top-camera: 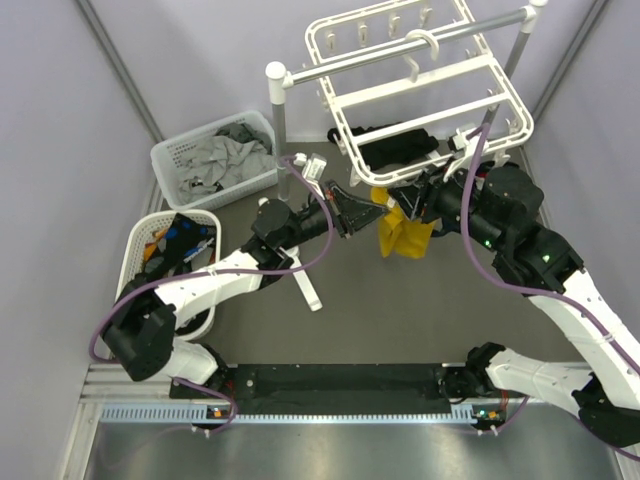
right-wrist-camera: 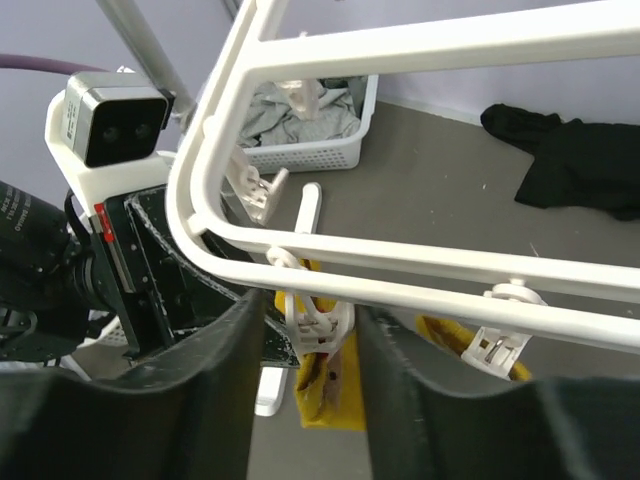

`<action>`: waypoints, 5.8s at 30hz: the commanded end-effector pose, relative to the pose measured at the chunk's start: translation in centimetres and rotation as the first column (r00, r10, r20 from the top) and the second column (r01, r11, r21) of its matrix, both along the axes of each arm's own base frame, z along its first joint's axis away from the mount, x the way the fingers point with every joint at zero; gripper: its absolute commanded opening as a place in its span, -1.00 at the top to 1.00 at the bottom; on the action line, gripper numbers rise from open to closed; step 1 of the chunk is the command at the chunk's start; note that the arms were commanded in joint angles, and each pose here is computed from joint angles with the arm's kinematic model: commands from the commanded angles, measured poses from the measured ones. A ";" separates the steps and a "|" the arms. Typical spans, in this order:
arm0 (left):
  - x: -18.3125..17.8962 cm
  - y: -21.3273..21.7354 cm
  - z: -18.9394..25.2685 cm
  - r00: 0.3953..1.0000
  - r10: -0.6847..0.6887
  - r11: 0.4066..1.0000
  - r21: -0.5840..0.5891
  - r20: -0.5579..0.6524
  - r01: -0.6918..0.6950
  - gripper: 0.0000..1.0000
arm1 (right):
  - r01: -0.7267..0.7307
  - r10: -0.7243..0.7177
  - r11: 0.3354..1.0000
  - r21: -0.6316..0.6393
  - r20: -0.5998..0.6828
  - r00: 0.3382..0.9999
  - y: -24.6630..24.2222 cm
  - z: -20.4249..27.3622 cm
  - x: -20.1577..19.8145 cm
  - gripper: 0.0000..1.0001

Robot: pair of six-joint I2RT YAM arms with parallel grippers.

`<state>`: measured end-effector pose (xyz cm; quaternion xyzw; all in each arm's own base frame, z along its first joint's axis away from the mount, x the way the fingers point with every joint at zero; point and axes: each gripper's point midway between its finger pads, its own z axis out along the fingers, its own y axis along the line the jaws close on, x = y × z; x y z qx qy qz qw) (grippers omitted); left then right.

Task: Clip the socks to the hanger
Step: Clamp the sock onto the hanger, then open the clamp at the hanger.

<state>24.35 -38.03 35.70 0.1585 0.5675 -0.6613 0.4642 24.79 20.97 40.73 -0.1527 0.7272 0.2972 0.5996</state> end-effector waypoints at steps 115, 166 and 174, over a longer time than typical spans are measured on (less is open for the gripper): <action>1.1 -3.8 4.4 0.735 0.468 0.781 0.161 0.490 -0.604 1.00 | 0.176 -0.176 0.965 0.194 -0.018 0.984 -4.0 1.5 -1.2 0.00; -1.4 -3.4 4.1 0.857 0.017 0.943 0.277 0.515 -0.185 -0.54 | 0.139 -0.167 0.974 0.180 0.152 0.974 -3.9 2.2 -0.6 0.90; -1.7 -3.1 6.1 0.877 -0.074 0.981 0.191 0.475 -0.020 -0.56 | 0.121 -0.151 0.977 0.176 0.165 0.975 -3.7 2.4 -0.8 0.90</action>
